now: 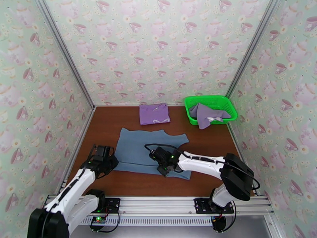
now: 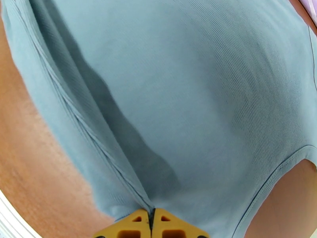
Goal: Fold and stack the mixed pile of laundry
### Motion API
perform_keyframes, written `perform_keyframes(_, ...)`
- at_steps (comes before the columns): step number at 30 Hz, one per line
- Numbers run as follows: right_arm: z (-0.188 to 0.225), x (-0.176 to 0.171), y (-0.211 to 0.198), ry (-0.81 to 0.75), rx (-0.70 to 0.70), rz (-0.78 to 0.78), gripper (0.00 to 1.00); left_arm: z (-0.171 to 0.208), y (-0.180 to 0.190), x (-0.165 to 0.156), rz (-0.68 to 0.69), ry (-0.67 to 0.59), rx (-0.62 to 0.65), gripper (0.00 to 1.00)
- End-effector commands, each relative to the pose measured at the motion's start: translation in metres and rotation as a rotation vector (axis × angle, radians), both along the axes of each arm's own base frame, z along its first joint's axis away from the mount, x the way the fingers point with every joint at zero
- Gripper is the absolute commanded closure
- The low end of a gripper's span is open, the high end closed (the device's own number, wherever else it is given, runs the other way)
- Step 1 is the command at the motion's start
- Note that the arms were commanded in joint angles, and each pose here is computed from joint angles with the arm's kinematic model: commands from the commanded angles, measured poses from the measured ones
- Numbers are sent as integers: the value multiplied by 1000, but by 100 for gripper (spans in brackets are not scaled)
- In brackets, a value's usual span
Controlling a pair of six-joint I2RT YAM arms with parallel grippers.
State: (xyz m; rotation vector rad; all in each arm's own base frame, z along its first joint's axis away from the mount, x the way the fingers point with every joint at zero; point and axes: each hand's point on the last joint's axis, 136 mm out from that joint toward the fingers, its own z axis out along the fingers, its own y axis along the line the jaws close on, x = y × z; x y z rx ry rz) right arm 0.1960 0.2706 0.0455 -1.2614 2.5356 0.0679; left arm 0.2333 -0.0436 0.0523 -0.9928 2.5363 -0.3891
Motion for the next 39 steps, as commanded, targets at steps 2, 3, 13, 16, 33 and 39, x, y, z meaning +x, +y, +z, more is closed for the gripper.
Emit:
perform_keyframes(2,-5,9,-2,22,-13,-13,100,11,6,31,-41,-48,75,100)
perform_keyframes(3,-5,10,-3,18,-18,-14,100,9,6,34,-48,-38,84,100)
perform_keyframes(13,4,26,3,-22,-10,-39,65,-3,10,43,-35,-31,106,41)
perform_keyframes(16,16,41,1,-63,-3,-86,56,7,13,49,-33,-55,123,34)
perform_keyframes(33,89,190,-35,-87,235,-374,52,62,13,213,-173,-189,153,22)
perform_keyframes(39,66,211,-20,15,262,-333,55,33,3,255,-211,-165,88,27)
